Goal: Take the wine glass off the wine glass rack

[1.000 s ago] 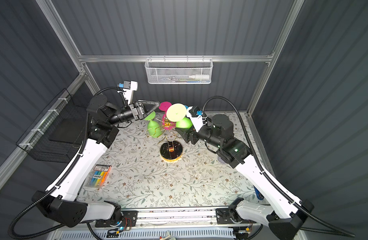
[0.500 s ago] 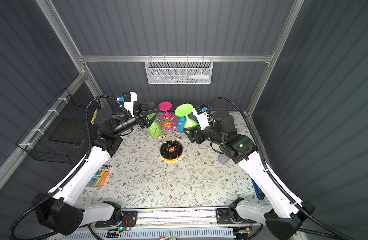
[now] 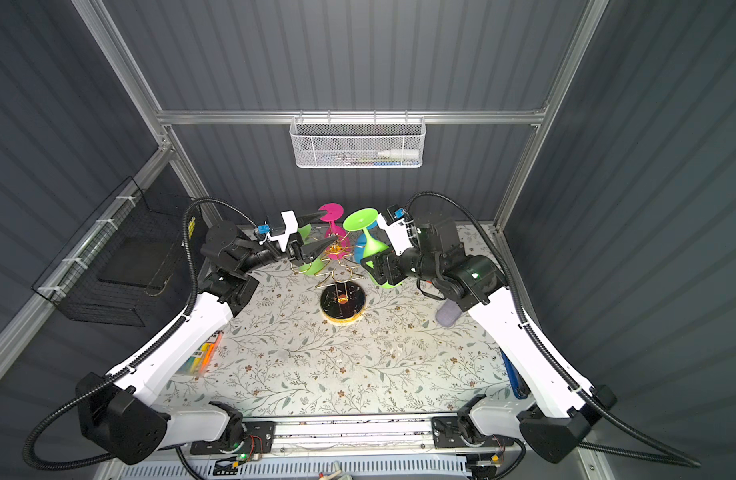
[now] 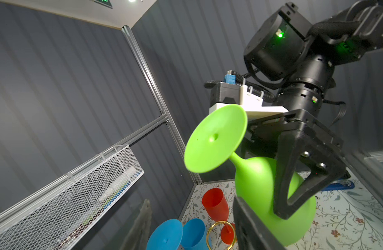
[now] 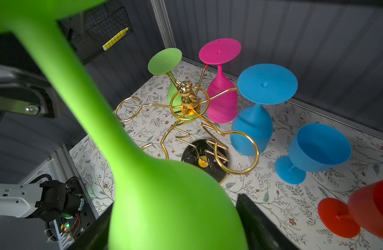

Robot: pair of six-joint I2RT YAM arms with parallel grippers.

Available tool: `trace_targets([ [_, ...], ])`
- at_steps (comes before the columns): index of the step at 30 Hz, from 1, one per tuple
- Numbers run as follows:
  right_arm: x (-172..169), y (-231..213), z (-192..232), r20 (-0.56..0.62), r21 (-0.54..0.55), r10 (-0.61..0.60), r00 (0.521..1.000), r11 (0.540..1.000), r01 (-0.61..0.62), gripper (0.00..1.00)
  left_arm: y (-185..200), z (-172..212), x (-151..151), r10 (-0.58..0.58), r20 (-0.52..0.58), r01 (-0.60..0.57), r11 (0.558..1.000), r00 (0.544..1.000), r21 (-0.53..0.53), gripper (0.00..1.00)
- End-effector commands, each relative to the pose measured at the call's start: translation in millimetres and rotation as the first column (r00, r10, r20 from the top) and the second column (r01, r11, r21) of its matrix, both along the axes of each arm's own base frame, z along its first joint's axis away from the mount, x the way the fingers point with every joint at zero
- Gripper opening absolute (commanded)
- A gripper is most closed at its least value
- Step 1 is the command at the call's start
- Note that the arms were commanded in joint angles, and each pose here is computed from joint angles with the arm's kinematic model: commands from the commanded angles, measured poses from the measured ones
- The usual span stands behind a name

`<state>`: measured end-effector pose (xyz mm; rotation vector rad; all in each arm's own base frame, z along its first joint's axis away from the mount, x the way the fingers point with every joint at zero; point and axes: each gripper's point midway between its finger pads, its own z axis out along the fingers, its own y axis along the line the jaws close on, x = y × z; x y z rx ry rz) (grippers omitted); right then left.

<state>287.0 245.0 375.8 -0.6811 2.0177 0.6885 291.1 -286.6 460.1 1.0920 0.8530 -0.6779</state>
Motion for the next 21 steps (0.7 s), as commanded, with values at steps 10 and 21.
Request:
trace_targets([
  [10, -6.4, 15.6, 0.6, -0.06, 0.022, 0.056, 0.997, 0.998, -0.055, 0.46, -18.6, 6.2, -4.8, 0.013, 0.19, -0.019, 0.999, 0.982, 0.031, 0.58],
  [21, -7.2, 27.5, -7.9, -0.095, 0.012, 0.076, 0.993, 0.997, -0.075, 0.45, -18.3, 13.5, -4.0, 0.053, 0.22, -0.05, 0.999, 0.974, -0.017, 0.47],
])
